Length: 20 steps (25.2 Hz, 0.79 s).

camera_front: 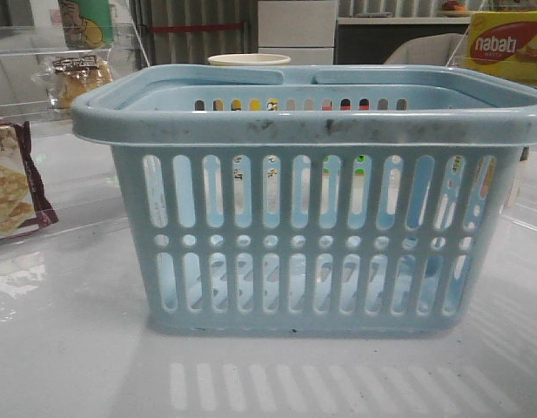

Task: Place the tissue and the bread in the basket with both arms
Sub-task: 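Reach the right gripper down and grasp the small black packet on the shelf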

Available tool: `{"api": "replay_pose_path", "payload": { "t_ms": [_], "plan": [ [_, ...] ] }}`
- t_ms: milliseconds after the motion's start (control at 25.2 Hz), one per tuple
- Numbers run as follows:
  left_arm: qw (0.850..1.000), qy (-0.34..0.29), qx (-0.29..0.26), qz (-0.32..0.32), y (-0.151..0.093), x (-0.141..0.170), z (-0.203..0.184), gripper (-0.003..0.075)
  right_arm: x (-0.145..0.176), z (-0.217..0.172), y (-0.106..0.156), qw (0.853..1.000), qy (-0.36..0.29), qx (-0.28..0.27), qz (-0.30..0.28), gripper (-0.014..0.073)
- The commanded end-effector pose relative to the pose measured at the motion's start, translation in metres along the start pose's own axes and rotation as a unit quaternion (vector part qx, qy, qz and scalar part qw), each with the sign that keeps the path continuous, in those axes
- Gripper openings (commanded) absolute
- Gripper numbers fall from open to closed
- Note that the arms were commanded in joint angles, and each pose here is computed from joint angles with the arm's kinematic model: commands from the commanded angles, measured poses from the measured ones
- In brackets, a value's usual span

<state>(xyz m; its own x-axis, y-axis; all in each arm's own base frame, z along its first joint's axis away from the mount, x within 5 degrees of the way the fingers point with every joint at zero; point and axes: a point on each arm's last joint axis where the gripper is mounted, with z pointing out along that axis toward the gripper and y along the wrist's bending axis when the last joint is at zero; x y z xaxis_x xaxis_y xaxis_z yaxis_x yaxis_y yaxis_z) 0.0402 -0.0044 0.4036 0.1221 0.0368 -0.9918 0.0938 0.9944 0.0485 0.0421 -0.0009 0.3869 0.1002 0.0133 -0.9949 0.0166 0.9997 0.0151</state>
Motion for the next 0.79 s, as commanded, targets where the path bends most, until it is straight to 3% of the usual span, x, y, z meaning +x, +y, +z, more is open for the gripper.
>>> {"api": "replay_pose_path", "payload": {
  "t_ms": [0,238,754],
  "plan": [
    [0.999,0.033,0.002,-0.008,0.0,-0.01,0.019,0.0097,-0.005,0.018,0.0,0.999,0.043,0.001,0.001,0.0069],
    [0.982,0.19,0.012,-0.011,-0.002,0.022,0.047,0.0097,0.022,0.044,0.0,0.982,0.19,0.005,0.0,0.0069],
    [0.948,0.317,0.018,-0.012,-0.003,0.066,0.103,0.0099,0.062,0.091,-0.001,0.937,0.349,0.008,0.0,0.0072]
  ]
}}
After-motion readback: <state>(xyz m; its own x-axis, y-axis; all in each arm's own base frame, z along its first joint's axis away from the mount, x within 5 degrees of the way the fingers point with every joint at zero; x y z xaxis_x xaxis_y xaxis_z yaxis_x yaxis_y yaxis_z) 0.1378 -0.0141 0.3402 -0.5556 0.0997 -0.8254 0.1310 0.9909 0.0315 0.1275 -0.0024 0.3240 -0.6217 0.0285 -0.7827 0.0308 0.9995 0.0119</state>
